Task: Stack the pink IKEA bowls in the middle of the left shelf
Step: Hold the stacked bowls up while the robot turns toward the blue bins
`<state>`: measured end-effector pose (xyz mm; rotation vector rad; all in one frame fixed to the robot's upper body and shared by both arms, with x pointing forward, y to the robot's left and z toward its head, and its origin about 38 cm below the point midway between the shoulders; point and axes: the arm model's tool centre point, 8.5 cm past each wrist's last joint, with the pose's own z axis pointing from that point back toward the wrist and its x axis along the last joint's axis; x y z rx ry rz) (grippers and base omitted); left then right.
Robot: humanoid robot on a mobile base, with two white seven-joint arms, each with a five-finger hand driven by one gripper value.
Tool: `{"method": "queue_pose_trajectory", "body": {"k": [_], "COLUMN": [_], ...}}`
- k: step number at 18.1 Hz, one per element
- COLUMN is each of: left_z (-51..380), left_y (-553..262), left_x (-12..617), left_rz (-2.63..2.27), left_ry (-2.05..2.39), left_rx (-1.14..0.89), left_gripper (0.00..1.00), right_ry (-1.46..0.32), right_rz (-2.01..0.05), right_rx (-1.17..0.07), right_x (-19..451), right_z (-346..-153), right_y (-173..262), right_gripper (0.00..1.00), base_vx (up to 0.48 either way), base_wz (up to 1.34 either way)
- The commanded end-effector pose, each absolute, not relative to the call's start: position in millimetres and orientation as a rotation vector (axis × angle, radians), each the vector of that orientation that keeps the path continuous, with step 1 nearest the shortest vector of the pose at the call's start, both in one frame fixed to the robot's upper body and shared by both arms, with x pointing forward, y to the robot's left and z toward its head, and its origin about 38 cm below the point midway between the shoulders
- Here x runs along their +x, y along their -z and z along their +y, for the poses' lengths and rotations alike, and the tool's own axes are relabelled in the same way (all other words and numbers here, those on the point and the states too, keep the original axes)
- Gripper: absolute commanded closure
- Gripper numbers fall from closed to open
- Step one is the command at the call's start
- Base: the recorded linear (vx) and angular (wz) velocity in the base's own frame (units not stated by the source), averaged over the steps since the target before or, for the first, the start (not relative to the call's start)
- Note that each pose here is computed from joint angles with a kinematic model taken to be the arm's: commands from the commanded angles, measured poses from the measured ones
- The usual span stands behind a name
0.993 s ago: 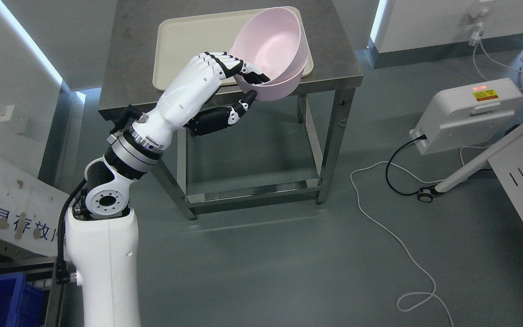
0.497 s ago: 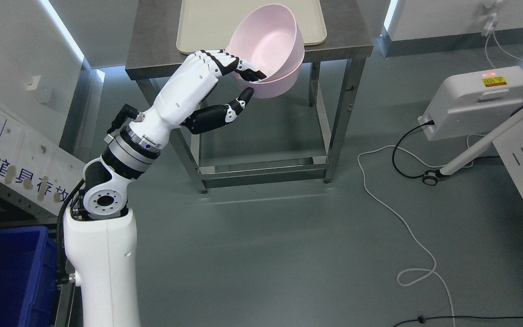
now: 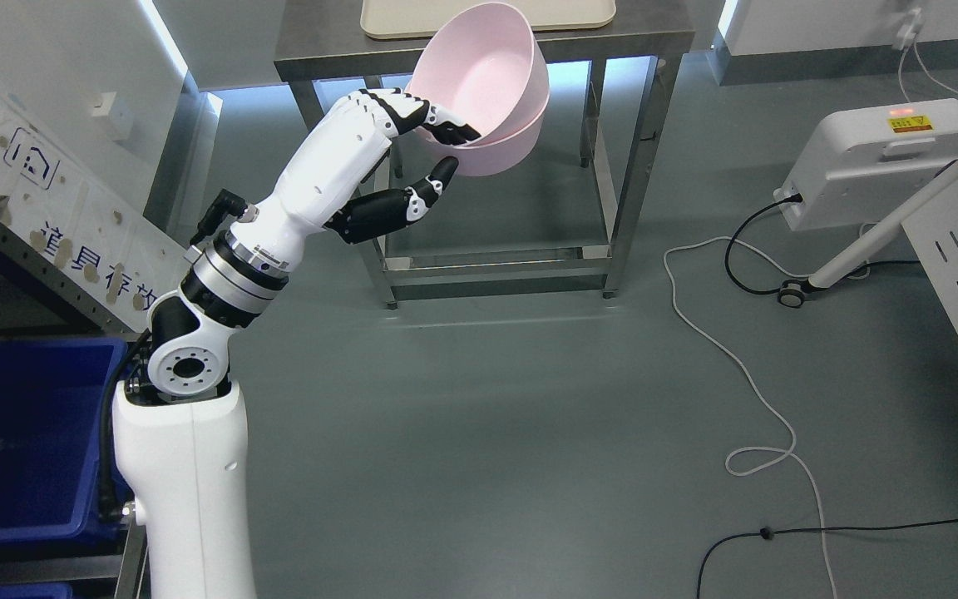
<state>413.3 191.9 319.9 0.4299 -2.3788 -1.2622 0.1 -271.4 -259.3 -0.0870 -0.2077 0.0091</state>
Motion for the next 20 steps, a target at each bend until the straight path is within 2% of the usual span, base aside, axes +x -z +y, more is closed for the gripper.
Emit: {"method": "queue_pose_trajectory", "body": {"k": [1,8,15,20], "left_z": [200,200,200,207], "left_y": [-322,-356,-489,-494], "left_x": [414,419,425,427], "left_rz": [-2.374,-2.423,-2.544,-2.482], "left_ry": [1.262,1.243,1.117,1.158], "left_rx": [0.454,0.498,0.613,0.634], "left_gripper": [0.96,0.96,0.96,0.95], "right_ry": [-0.006,-0.006,-0.006,-0.006], "right_rz": [-0.225,-0.225,-0.225,-0.225], "right_rx": [-0.105,-0.105,-0.105,-0.105], "right_x": [6,6,6,6], "right_z": [-282.8,-282.8,-282.8,-282.8], "right_y": [258,258,258,258], "right_gripper": [0.00,0.00,0.00,0.00], "base_vx": [-0.194,-0.237,-0.284,-0.238], "base_wz": [0.12,0.12,0.22,0.59]}}
